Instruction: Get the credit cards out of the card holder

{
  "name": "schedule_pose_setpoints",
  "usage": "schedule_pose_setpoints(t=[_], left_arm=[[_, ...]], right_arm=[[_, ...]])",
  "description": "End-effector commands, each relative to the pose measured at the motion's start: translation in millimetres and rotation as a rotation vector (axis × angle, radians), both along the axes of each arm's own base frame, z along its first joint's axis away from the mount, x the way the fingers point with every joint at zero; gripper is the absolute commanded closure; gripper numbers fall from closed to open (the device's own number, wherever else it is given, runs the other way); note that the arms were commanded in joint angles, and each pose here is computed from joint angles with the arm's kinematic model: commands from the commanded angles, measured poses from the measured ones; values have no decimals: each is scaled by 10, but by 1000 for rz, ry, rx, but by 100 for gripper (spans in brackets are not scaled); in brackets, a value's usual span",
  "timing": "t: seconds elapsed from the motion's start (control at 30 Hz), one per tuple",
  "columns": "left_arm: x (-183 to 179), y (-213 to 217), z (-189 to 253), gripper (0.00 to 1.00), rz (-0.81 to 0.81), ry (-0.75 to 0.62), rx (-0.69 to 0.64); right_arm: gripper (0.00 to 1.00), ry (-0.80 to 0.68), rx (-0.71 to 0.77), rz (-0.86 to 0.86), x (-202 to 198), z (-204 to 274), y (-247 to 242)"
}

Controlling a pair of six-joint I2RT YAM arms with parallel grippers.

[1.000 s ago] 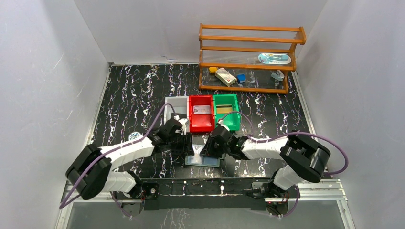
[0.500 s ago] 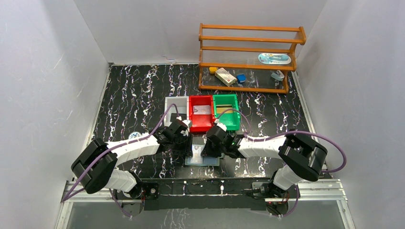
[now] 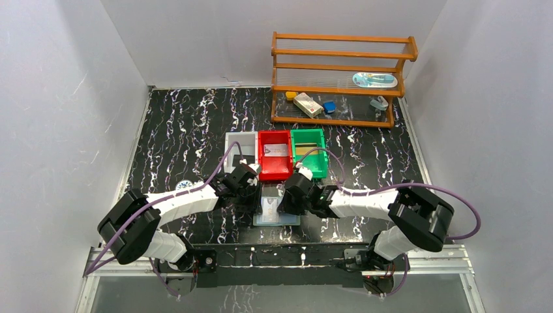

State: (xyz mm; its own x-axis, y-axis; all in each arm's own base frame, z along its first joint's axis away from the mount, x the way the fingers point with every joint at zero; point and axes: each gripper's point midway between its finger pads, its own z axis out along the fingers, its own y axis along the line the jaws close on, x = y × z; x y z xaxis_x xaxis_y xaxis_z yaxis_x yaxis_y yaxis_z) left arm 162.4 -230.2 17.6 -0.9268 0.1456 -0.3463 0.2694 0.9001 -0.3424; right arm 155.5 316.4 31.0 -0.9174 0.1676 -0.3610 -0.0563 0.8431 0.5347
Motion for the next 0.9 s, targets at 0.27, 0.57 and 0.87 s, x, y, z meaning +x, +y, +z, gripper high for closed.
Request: schedule_pose_setpoints(t=[0.27,0.57,0.87], left_arm=[[-323,404,-451,69,6,117,187],[-290,378,-349,68,10,88,162],[-50,51,272,50,3,-44,-18]], right_arm=[[96,-31,-28,-44,43,-12,-226],[95,-19,-22,-67,76,-19,-330],[91,19,-6,-32,29,-71,-261]])
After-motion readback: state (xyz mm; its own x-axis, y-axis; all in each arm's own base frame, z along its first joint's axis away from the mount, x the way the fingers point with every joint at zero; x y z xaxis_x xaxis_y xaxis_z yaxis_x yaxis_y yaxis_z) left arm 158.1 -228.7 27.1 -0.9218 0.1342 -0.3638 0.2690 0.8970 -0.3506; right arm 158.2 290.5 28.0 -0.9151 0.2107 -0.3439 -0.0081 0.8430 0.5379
